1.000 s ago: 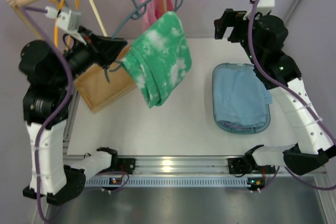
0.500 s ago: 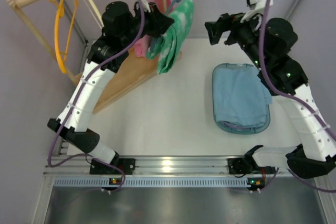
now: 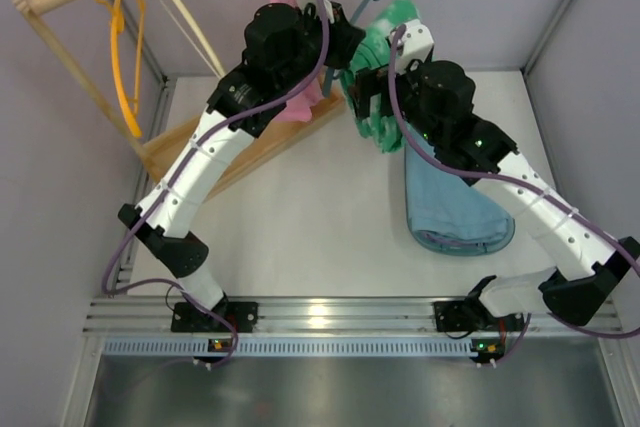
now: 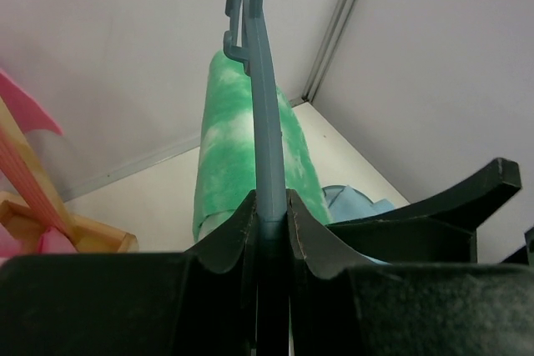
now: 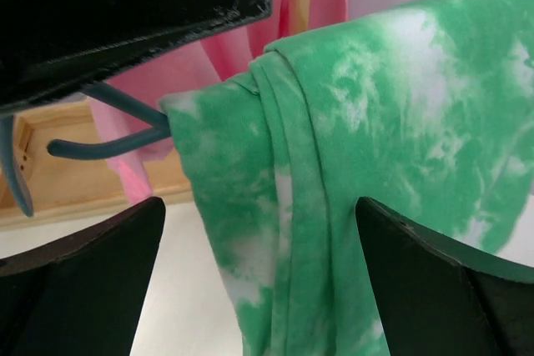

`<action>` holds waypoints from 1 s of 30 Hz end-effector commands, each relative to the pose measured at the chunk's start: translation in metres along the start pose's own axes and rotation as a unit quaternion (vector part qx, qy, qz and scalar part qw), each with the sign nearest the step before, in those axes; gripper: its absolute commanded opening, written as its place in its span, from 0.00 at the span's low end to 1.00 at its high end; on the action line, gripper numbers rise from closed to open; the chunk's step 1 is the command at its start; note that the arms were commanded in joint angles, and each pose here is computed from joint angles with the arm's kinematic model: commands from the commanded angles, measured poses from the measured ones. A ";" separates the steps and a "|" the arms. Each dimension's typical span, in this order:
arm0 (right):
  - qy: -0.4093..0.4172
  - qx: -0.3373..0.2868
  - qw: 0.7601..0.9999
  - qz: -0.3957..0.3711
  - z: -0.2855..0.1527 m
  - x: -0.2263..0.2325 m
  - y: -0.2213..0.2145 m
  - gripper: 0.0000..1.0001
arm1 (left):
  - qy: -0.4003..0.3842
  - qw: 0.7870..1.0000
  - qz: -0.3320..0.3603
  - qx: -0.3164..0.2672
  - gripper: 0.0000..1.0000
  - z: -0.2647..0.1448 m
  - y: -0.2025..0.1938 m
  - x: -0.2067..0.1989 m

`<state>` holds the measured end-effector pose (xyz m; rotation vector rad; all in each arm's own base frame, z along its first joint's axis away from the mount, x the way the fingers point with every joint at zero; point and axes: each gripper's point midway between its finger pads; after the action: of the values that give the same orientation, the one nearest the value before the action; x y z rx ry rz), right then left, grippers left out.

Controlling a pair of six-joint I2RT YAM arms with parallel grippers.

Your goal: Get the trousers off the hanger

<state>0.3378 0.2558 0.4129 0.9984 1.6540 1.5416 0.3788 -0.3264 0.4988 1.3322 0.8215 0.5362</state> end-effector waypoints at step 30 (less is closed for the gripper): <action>-0.115 -0.027 0.991 -0.062 0.040 -0.017 -0.028 0.94 | -0.001 0.980 -0.004 -0.201 0.00 -0.036 0.123 -0.014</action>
<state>0.3743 0.2673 0.3748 0.9895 1.5487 1.3687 0.3930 -0.3242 0.4910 1.3182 0.8787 0.6112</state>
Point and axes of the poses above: each gripper's point midway between its finger pads, its own z axis out along the fingers, its own x axis along the line the jaws close on, y = z × x, and after that the axes turned 1 degree about z, right-handed
